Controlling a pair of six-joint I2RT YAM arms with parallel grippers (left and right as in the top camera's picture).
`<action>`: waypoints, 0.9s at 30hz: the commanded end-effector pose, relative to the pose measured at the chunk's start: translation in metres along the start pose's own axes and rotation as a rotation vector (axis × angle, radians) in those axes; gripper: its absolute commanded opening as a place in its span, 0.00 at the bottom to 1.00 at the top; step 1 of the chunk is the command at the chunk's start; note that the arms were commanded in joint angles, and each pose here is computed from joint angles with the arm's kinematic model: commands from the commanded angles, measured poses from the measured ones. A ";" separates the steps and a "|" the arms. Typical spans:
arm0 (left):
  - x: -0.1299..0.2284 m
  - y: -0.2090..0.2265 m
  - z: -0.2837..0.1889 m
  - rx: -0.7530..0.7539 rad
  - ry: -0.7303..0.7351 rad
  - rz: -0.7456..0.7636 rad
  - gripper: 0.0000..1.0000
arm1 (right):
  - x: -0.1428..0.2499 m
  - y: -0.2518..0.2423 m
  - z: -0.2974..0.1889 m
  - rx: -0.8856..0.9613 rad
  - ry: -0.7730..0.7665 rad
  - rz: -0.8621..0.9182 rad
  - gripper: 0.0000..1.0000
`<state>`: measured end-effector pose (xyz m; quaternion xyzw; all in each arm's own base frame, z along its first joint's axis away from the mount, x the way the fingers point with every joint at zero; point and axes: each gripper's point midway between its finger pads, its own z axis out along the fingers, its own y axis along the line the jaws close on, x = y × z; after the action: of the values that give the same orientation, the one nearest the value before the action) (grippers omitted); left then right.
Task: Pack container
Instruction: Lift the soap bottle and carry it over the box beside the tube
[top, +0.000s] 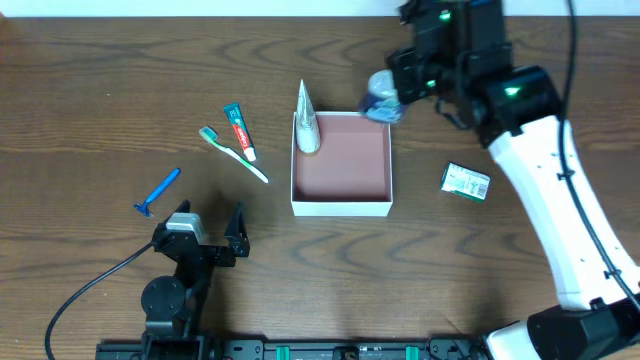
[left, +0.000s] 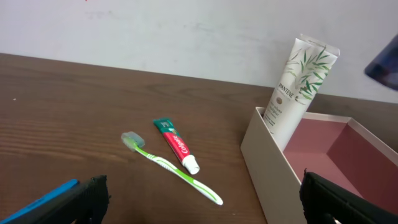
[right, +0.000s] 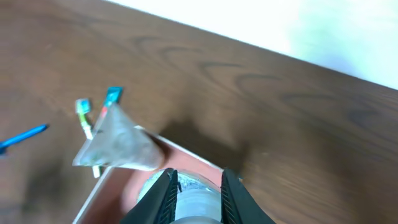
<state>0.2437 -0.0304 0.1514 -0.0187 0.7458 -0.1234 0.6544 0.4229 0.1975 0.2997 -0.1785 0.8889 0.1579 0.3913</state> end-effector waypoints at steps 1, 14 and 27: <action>0.017 0.003 0.001 -0.005 0.052 -0.006 0.98 | -0.005 0.024 0.010 -0.041 -0.013 -0.056 0.04; 0.017 0.003 0.001 -0.005 0.052 -0.006 0.98 | 0.015 0.034 0.074 -0.058 0.057 -0.090 0.04; 0.017 0.003 0.001 -0.005 0.052 -0.006 0.98 | 0.035 0.034 0.110 -0.063 0.113 -0.109 0.04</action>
<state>0.2437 -0.0304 0.1514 -0.0187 0.7458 -0.1234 0.6544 0.4548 0.2582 0.1979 -0.2337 0.9032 0.1493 0.3275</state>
